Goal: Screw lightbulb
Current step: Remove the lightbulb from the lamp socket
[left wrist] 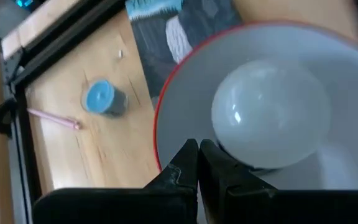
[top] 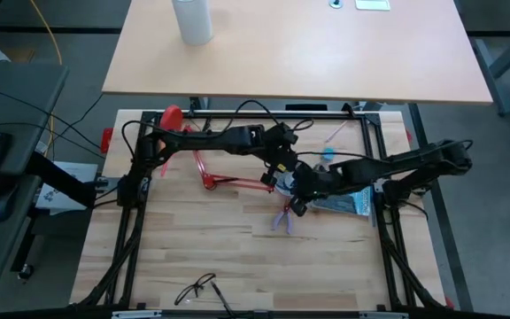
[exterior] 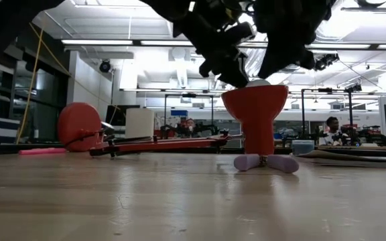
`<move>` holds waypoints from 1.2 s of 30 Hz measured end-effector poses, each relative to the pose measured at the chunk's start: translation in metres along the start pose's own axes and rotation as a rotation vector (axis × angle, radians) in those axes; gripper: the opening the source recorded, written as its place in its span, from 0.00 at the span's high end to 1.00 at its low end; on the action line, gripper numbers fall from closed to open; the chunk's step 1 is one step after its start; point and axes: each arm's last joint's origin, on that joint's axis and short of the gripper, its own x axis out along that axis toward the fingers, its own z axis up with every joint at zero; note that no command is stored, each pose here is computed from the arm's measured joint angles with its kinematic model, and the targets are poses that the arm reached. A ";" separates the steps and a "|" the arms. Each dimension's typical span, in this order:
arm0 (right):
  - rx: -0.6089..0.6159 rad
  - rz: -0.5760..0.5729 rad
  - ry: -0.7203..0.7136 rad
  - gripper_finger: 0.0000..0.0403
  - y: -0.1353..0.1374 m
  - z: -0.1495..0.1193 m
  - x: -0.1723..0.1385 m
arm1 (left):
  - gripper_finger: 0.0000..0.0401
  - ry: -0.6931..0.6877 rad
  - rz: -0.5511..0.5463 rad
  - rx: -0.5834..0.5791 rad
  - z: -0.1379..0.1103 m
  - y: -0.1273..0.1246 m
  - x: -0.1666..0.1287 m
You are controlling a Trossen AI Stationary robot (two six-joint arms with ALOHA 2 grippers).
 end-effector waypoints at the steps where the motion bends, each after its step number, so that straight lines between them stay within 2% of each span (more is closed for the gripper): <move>1: -0.006 -0.008 0.009 1.00 0.000 -0.001 0.004 | 1.00 -0.003 0.001 0.001 0.000 0.000 0.000; 9: -0.017 -0.138 0.048 1.00 -0.008 -0.003 0.021 | 1.00 0.008 -0.023 -0.055 -0.001 -0.004 0.004; 16: -0.087 -0.186 0.089 1.00 -0.023 0.002 0.017 | 1.00 0.060 -0.050 -0.188 -0.001 -0.010 0.003; 19: -0.131 -0.210 0.094 1.00 -0.032 0.007 0.014 | 1.00 0.097 -0.133 -0.246 -0.002 -0.020 0.002; 23: -0.191 -0.232 0.105 1.00 -0.047 0.015 0.010 | 1.00 0.074 -0.245 -0.287 0.004 -0.031 -0.002; 28: -0.235 -0.218 0.083 1.00 -0.068 0.029 0.000 | 1.00 0.072 -0.267 -0.276 0.016 -0.043 -0.010; 31: -0.223 -0.217 0.060 1.00 -0.077 0.033 -0.014 | 1.00 0.040 -0.280 -0.238 0.024 -0.045 -0.026; 36: -0.166 -0.165 -0.015 1.00 -0.080 0.033 -0.039 | 1.00 -0.007 -0.204 -0.172 0.028 -0.033 -0.052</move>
